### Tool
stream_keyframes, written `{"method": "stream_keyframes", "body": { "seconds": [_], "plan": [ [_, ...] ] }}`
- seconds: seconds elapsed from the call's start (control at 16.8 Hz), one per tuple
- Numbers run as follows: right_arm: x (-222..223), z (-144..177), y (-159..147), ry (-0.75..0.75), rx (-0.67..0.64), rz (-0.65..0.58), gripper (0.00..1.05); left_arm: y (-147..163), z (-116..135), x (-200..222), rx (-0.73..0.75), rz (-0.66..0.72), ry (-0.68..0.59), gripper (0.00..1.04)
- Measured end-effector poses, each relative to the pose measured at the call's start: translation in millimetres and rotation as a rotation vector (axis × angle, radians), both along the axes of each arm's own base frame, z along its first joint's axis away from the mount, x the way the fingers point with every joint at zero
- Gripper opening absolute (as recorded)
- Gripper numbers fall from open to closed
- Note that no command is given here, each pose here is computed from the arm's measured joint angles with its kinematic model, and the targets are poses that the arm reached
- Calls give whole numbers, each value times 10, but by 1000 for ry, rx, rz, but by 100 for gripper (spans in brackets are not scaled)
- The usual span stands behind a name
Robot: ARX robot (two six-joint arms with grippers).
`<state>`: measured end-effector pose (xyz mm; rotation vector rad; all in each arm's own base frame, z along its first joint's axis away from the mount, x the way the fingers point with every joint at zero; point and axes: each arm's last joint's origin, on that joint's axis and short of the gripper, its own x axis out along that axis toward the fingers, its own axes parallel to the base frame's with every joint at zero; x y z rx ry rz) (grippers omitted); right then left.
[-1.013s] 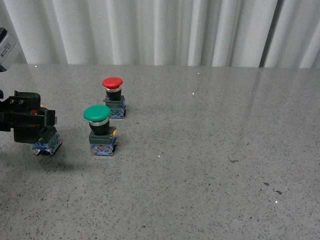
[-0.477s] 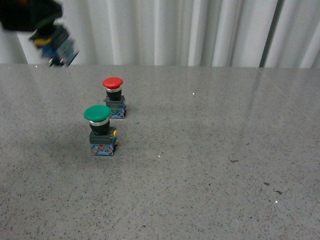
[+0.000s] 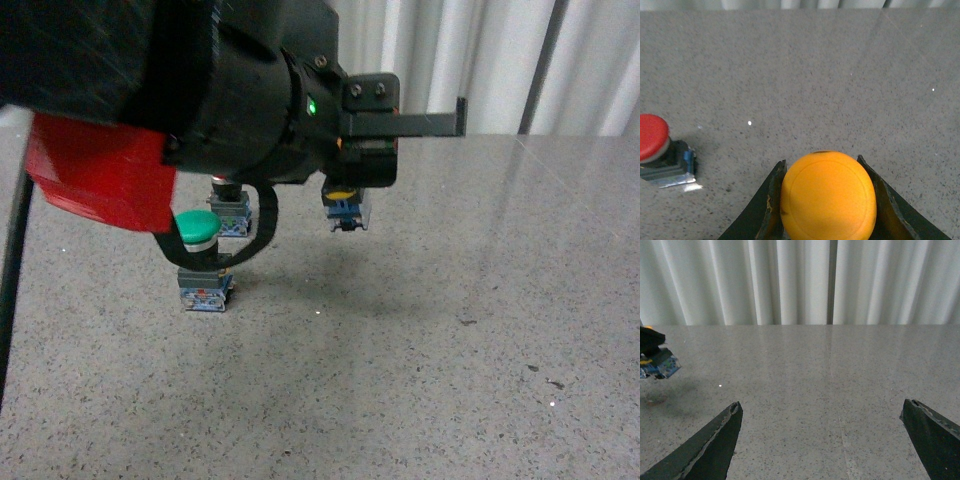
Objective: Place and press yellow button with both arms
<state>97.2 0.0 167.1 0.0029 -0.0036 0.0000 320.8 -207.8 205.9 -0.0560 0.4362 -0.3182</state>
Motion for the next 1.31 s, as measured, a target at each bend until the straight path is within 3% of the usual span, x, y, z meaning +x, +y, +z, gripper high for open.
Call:
{"method": "stream_keyframes", "body": {
  "seconds": [0.24, 0.89, 0.95, 1.01, 1.07, 1.13, 1.31],
  "plan": [
    [0, 0, 0, 0, 0, 0, 98, -146, -207, 12, -2, 20, 60, 34],
    [0, 0, 0, 0, 0, 0, 98, -298, -392, -39, 34, 39, 100, 34],
    [0, 0, 0, 0, 0, 0, 98, -297, -393, -39, 36, 41, 100, 43],
    [0, 0, 0, 0, 0, 0, 98, -294, -393, -36, 34, 43, 100, 83],
    [0, 0, 0, 0, 0, 0, 98, -284, -379, -27, 26, 47, 92, 94],
    [0, 0, 0, 0, 0, 0, 98, -245, -319, -20, 9, 55, 66, 99],
    [0, 0, 0, 0, 0, 0, 98, 67, 130, -70, -60, 103, -93, 98]
  ]
}}
